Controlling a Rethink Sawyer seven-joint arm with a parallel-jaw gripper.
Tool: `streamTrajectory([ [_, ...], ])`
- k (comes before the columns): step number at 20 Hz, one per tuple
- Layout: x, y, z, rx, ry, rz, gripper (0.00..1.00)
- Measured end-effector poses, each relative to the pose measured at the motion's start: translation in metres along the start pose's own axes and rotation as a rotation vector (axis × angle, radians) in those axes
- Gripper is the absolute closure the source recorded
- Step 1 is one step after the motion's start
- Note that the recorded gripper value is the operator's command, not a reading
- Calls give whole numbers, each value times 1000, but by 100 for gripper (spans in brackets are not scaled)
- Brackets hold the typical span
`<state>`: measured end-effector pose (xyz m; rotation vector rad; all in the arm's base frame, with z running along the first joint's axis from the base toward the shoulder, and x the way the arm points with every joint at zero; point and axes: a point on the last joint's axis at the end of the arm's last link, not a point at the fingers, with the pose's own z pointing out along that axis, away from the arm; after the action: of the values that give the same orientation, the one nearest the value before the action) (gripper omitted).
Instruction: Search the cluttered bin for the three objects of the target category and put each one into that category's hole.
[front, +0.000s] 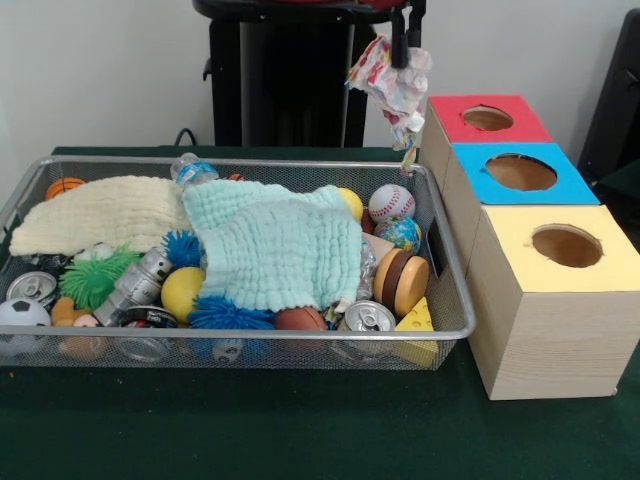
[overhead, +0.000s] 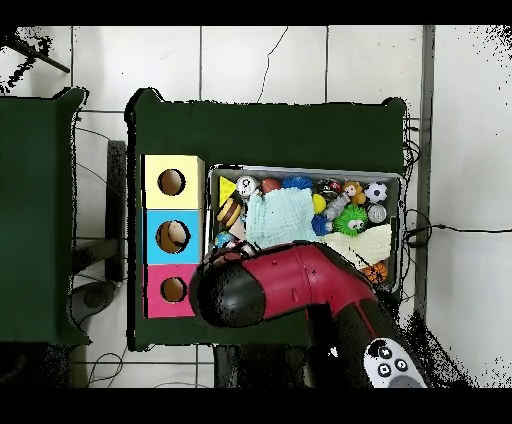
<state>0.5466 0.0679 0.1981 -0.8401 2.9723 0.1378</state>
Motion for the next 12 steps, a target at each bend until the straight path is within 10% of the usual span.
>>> streamTrajectory([
  [12, -6, -16, -6, 19, -16, 38, 100],
])
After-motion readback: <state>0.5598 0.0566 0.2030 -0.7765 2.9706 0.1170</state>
